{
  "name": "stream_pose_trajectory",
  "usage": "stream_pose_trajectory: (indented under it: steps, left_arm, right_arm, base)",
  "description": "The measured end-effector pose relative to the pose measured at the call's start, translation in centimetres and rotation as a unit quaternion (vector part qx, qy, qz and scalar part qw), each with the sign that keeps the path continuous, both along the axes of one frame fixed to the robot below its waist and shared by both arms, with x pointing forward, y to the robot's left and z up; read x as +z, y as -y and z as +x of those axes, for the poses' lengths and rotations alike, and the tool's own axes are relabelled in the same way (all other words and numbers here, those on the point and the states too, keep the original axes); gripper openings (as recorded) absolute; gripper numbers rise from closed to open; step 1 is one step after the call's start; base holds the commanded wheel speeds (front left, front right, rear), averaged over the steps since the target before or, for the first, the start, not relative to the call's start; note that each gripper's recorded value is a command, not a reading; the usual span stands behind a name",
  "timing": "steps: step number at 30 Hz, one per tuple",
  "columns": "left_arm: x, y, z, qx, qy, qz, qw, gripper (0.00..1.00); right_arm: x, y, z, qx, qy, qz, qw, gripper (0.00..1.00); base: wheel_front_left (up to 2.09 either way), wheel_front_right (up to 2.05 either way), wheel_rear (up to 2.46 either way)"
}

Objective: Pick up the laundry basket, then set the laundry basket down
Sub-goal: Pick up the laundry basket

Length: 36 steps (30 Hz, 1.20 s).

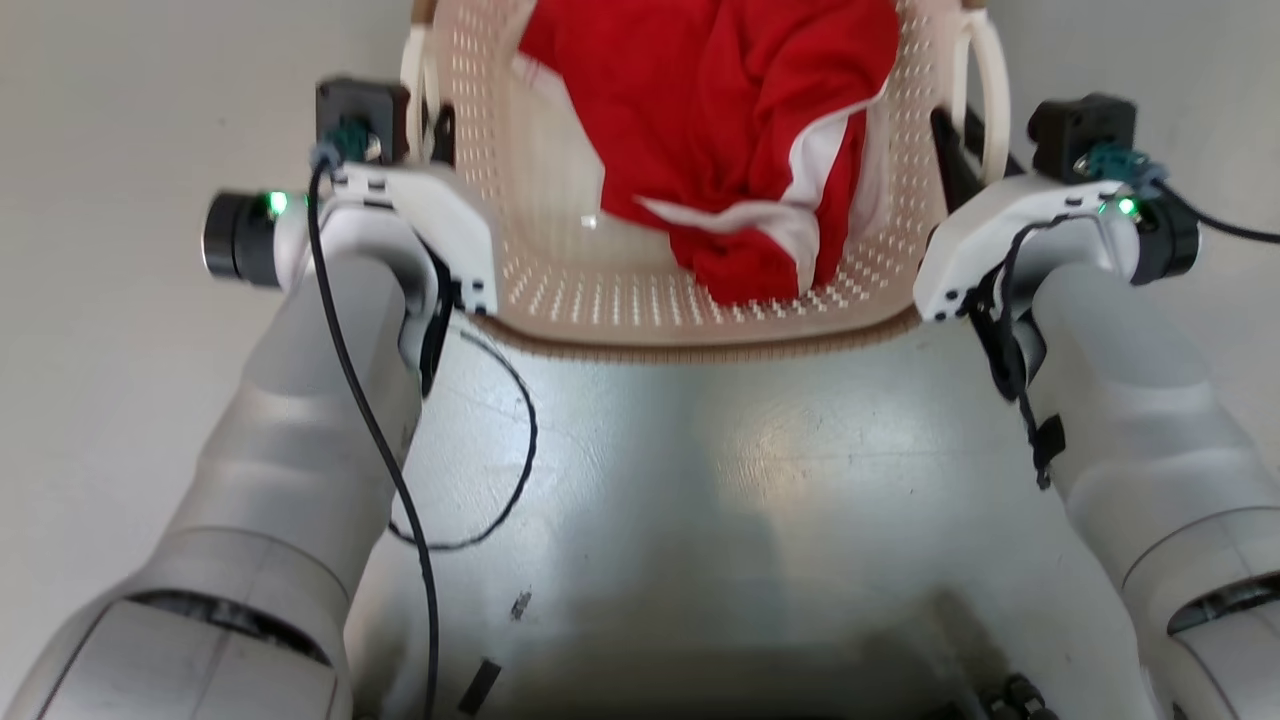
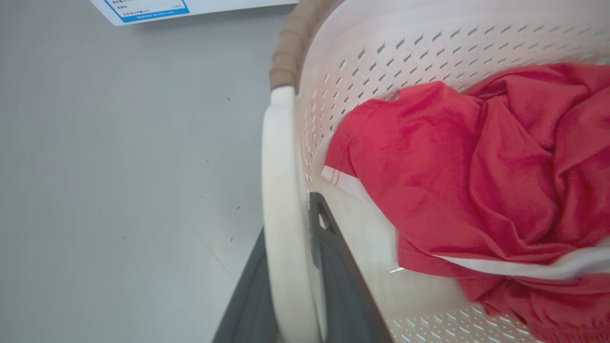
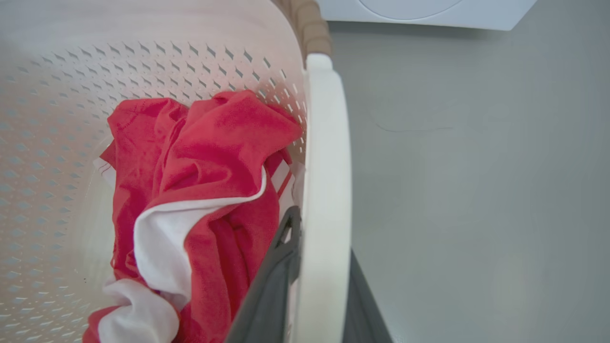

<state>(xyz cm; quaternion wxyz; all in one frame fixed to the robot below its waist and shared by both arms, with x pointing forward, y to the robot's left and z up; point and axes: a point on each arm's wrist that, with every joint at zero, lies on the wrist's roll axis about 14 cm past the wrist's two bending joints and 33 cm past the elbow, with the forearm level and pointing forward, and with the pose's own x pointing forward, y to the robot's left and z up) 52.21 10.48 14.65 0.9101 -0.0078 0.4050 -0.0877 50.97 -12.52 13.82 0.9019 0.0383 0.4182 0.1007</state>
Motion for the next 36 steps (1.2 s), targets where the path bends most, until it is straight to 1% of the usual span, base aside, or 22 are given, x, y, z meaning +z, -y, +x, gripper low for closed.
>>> stream_pose_trajectory:
  steps: [6,9,15,18,23,29,32,36]
  left_arm:
    - [1.6,-0.2,-1.9,-0.003,-0.009,0.004,1.0,0.0]
    - [2.5,-0.3,-3.1,0.008,-0.017,0.001,1.0,0.0]
    - [5.1,-0.5,-5.7,0.02,-0.02,-0.002,1.0,0.0]
    - [6.7,-0.4,-7.3,0.028,-0.019,-0.007,0.999,0.0]
    - [9.1,-0.4,-11.1,0.036,-0.022,-0.014,0.999,0.0]
    - [11.4,-0.1,-16.2,0.032,-0.036,-0.016,0.999,0.0]
    - [12.6,0.0,-17.8,0.027,-0.03,-0.015,0.999,0.0]
    - [14.1,0.2,-18.8,0.01,-0.009,-0.009,1.0,0.0]
  right_arm:
    - [1.8,-0.4,-1.7,0.027,-0.015,-0.008,0.999,0.0]
    - [2.9,-0.6,-2.9,0.041,-0.031,-0.012,0.999,0.0]
    - [6.0,-0.8,-5.4,0.048,-0.042,-0.01,0.998,0.0]
    - [7.7,-0.9,-7.2,0.058,-0.052,-0.014,0.997,0.0]
    - [10.7,-0.8,-10.6,0.068,-0.06,-0.018,0.996,0.0]
    - [13.3,-0.9,-16.0,0.073,-0.077,-0.02,0.994,0.0]
    - [14.5,-1.1,-18.2,0.08,-0.078,-0.02,0.994,0.0]
    - [16.0,-1.2,-19.8,0.084,-0.066,-0.023,0.994,0.0]
  base:
    - [0.0,0.0,0.0]
    - [0.0,0.0,0.0]
    - [0.0,0.0,0.0]
    - [0.0,0.0,0.0]
    - [0.0,0.0,0.0]
    - [0.0,0.0,0.0]
    - [0.0,0.0,0.0]
    - [0.0,0.0,0.0]
